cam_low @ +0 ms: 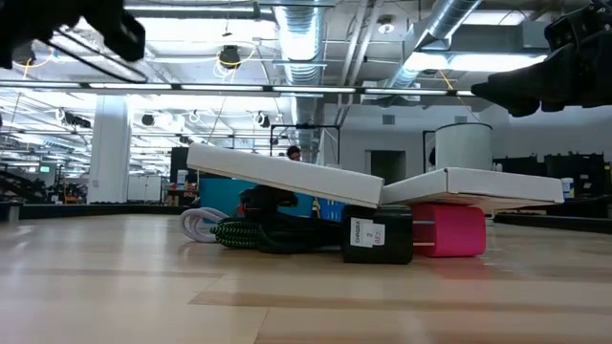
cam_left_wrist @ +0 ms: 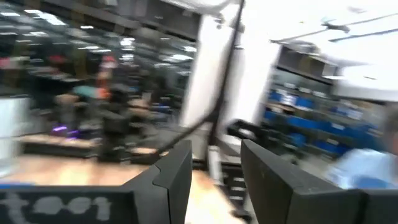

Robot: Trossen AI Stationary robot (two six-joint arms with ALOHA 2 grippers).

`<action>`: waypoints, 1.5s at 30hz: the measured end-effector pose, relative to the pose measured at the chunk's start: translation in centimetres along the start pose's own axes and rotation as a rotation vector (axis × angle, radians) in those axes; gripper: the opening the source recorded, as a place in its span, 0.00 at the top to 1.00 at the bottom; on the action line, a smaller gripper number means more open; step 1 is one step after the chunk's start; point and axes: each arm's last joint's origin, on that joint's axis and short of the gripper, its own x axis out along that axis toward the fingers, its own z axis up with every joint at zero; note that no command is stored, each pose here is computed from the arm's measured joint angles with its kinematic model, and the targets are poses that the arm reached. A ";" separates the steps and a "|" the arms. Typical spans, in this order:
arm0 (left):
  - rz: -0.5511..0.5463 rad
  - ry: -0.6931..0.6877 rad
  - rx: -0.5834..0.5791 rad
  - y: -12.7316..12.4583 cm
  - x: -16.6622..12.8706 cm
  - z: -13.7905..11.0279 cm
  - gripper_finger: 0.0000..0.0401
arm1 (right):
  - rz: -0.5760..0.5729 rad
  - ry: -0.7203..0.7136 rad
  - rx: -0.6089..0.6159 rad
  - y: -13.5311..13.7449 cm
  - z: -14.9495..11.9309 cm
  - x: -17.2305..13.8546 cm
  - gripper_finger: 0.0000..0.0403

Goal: Pick and place items into bin
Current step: Put the left white card reader box into the blue bin

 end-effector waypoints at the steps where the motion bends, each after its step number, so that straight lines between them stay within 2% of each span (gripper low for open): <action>1: -0.019 0.003 0.009 -0.4 0.3 -0.2 0.69 | 0.000 0.000 0.000 0.0 0.0 0.0 0.35; 3: -0.007 0.030 0.025 -1.1 0.7 -0.9 0.69 | 0.000 0.000 0.000 0.0 0.0 0.0 0.35; 9: 0.279 0.125 0.041 -1.8 1.0 -2.9 0.69 | 0.000 0.000 0.000 0.0 0.0 0.0 0.35; 13: 0.357 0.148 -0.013 -2.1 1.2 -3.8 0.69 | 0.000 0.000 0.000 0.0 0.0 0.0 0.35; 18: 0.423 0.204 -0.150 -2.3 1.5 -5.6 0.69 | 0.000 0.000 0.000 0.0 0.0 0.0 0.35; 23: 0.459 0.242 -0.347 -2.6 1.8 -7.5 0.69 | 0.000 0.000 0.000 0.0 0.0 0.0 0.35; 27: 0.425 0.228 -0.522 -3.4 2.1 -8.3 0.69 | 0.000 0.000 0.000 0.0 0.0 0.0 0.35; 31: 0.409 0.231 -0.634 -4.3 2.3 -9.0 0.69 | 0.000 0.000 0.000 0.0 0.0 0.0 0.35; 39: 0.549 0.248 -0.855 -5.2 4.4 -11.4 0.69 | 0.000 0.000 0.000 0.0 0.0 0.0 0.35; 45: 0.619 0.229 -0.959 -5.9 7.4 -13.3 0.69 | 0.000 0.000 0.000 0.0 0.0 0.0 0.35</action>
